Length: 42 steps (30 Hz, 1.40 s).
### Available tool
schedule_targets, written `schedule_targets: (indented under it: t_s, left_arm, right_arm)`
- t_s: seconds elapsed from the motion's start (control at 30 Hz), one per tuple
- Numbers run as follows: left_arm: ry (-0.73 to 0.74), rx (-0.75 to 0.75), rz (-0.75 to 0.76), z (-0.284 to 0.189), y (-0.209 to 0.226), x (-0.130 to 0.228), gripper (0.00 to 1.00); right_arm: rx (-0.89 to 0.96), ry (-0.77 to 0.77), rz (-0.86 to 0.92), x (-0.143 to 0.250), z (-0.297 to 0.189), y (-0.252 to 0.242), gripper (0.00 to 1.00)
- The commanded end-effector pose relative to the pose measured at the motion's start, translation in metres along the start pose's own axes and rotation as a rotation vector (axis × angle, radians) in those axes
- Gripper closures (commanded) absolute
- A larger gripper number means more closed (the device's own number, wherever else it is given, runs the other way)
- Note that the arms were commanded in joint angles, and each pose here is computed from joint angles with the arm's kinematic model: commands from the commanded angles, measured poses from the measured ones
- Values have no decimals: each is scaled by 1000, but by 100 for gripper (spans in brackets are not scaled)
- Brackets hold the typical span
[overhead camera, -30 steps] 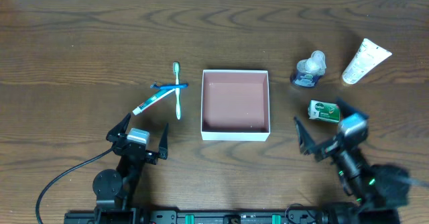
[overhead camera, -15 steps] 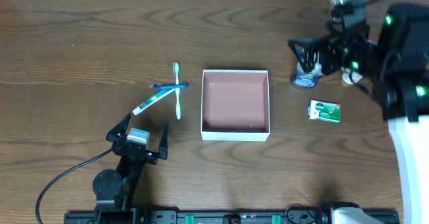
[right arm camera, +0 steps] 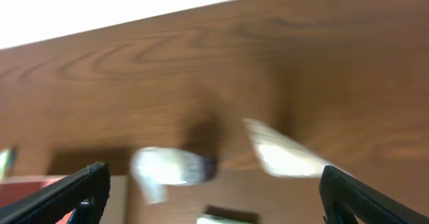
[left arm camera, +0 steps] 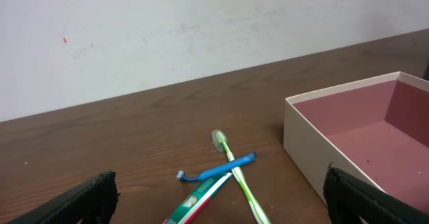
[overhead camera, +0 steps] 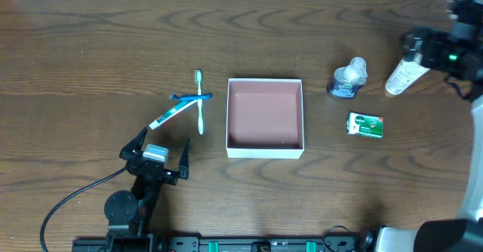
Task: Pack container
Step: 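Reach the right gripper to the white Pantene tube and grasp it, then carry the Pantene tube over the box and stand it upright inside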
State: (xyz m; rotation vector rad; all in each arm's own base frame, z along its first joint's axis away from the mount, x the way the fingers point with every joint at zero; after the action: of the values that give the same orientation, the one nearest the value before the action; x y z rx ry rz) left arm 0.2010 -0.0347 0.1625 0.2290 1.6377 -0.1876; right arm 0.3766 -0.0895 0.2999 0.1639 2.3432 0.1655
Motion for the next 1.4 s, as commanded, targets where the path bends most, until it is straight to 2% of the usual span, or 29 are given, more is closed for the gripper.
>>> schedule_targets:
  t_s: [0.0, 0.37, 0.47, 0.53, 0.57, 0.67, 0.77, 0.83, 1.0, 1.23, 1.37]
  left_arm:
    - [46, 0, -14, 1, 0, 14, 2]
    - [46, 0, -14, 1, 0, 14, 2]
    - [46, 0, -14, 1, 0, 14, 2]
    - [46, 0, -14, 1, 0, 14, 2]
    - [46, 0, -14, 1, 0, 14, 2]
    - [46, 0, -14, 1, 0, 14, 2]
    - [46, 0, -14, 1, 0, 14, 2]
    - [46, 0, -14, 1, 0, 14, 2]
    - [46, 0, -14, 1, 0, 14, 2]
    - [46, 0, -14, 1, 0, 14, 2]
    - [46, 0, -14, 1, 0, 14, 2]
  right_arm:
    - [48, 20, 84, 2, 7, -28, 1]
    - [-14, 148, 7, 25, 72, -50, 9]
    - [-19, 178, 5, 32, 86, -55, 15]
    - [-22, 193, 11, 36, 92, -57, 23]
    - [-23, 200, 14, 37, 95, -58, 31]
    - [-25, 203, 15, 38, 98, -58, 65]
    - [-46, 189, 11, 35, 98, -54, 79]
    - [-62, 185, 13, 35, 98, -52, 82]
    - [-67, 184, 13, 34, 98, -52, 98]
    - [-105, 147, -3, 22, 88, -39, 99]
    - [-87, 73, -37, -12, 43, -20, 99]
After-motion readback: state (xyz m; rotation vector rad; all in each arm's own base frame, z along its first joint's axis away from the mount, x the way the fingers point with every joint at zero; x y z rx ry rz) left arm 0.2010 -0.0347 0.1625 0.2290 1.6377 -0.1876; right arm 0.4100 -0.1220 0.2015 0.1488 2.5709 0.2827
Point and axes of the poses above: each gripper's point midway between its finger pads, its own z axis out along the fingers, its own y axis along the line the jaws close on, x = y × z, the point moved 4 cm from there along -z, back along the fingers, and after that the axes turned 5 degrees about -z, right-handed, at the moved point
